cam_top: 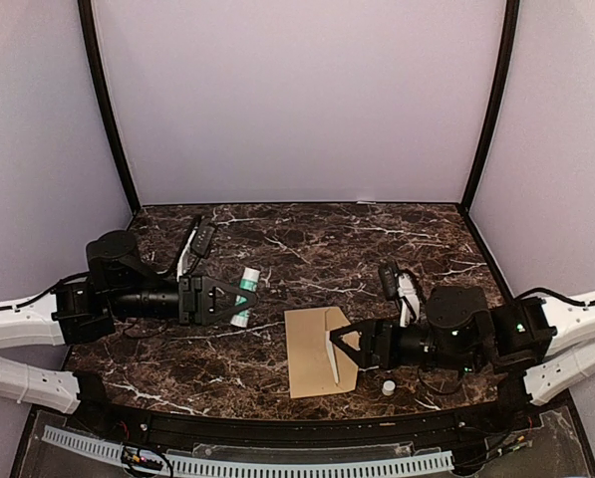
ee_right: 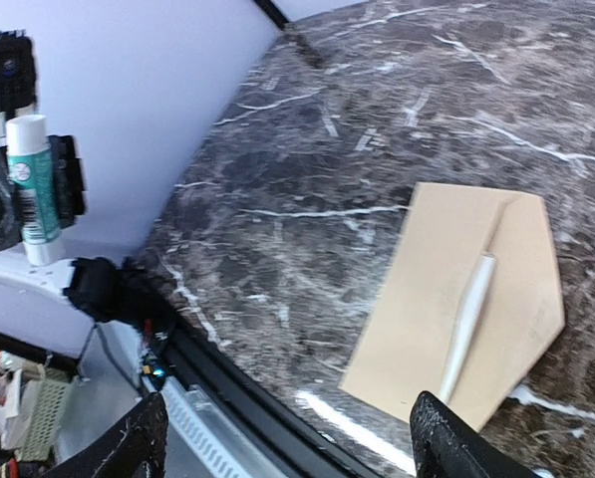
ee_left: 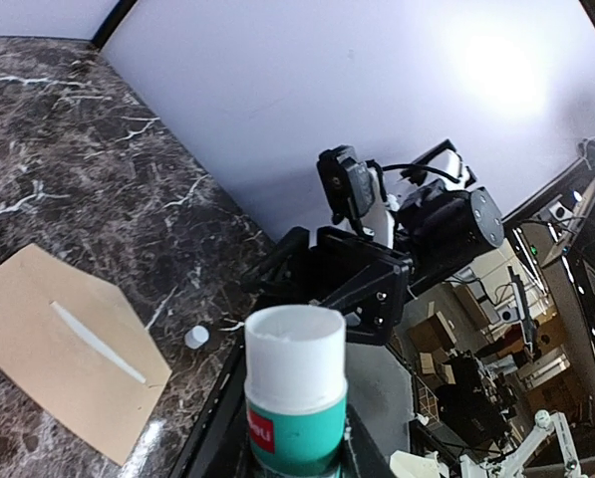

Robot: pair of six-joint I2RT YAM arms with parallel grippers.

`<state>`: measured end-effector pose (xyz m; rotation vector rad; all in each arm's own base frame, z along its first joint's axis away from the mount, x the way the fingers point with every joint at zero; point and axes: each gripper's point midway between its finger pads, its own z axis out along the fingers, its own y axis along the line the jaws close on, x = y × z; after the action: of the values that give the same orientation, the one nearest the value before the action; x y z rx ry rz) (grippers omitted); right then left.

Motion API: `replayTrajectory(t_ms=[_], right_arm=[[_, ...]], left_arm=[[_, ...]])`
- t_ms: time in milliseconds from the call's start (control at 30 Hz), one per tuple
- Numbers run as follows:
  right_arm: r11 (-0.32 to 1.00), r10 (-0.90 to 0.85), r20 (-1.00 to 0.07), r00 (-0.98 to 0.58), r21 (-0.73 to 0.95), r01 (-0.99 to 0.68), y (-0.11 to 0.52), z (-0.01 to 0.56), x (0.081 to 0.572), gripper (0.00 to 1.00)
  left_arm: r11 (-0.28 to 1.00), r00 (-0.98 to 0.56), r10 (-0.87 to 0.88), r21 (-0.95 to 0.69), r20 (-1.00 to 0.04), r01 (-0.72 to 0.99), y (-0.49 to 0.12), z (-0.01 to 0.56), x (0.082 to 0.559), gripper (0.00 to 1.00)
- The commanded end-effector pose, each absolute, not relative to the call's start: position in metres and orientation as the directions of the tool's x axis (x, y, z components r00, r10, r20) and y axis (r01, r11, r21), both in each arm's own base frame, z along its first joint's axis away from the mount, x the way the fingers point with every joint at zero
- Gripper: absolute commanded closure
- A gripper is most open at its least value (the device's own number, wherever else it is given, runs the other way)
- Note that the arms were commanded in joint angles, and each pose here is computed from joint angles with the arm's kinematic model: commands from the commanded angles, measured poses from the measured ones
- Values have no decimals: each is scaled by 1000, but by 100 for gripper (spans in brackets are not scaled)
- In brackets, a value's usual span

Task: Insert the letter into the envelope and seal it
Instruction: Place the solid glue cap at the center of the board.

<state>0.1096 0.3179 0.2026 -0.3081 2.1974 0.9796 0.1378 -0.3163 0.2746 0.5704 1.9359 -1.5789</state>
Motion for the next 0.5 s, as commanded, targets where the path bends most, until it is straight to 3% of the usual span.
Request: replayTrajectory(t_ms=[0,233,467], right_arm=[[389,118,-725,-678,662,-640,361,289,86,20],[212,81,-742,-666,666,-715,404,333,64,25],[145,95,-752,-652,659,-738,428,352,57,32]], left_arm=[[88,-668,-212,-694,-714,714,-333,347,135,100],[16,-639,-278,-668,-717,744,-357,381,124,99],[-17,-641,-274,-663,-717,748,-369,386,114,99]])
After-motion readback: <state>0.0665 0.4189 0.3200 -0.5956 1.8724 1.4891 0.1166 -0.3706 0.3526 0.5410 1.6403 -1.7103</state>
